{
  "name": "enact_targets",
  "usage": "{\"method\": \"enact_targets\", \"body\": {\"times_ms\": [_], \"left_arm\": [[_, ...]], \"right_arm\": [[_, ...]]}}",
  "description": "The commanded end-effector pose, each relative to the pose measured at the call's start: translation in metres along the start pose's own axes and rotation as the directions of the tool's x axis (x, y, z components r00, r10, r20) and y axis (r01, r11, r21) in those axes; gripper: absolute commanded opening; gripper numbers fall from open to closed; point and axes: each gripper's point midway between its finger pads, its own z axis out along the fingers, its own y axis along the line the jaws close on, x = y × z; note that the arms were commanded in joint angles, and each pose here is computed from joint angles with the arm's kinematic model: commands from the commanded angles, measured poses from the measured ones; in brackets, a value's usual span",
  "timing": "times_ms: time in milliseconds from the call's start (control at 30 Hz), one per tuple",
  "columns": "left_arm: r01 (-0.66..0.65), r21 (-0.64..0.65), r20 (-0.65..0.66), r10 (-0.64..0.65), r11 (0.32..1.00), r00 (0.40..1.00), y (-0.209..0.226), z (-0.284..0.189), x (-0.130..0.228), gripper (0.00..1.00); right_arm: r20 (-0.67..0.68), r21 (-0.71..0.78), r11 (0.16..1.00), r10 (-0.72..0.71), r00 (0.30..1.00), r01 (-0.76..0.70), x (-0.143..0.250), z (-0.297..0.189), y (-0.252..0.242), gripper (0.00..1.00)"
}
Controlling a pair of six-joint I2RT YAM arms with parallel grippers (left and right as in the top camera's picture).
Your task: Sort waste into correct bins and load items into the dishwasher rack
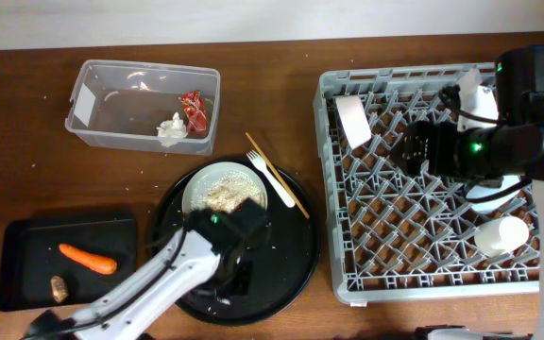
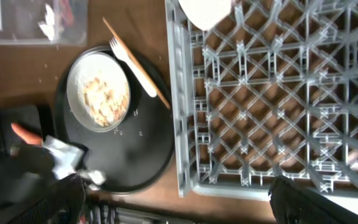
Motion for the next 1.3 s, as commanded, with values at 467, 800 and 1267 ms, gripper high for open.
{"method": "enact_targets", "body": {"times_ms": [467,800,1267], "left_arm": [[0.103,0.255,0.727,-0.261,0.961,0.636,0.161,-0.12,-0.332,0.77],[-0.078,0.166,0.451,-0.006,0.983,0.893,0.05,-0.151,-0.195,0.76],[0.498,0.128,0.482,-0.493,0.858,0.724,0.16,-0.192,-0.08,0.93]], "right_arm": [[0.003,0.003,1.0,-0.009,1.0,0.009,0.001,-0.002,0.001,0.99],[0.003,0.003,1.0,-0.009,1.0,0.009,0.001,-0.002,0.001,0.98],[-0.232,0.048,0.895,-0.421,0.877,0.443,0.014,0.178,0.076,0.46]]}}
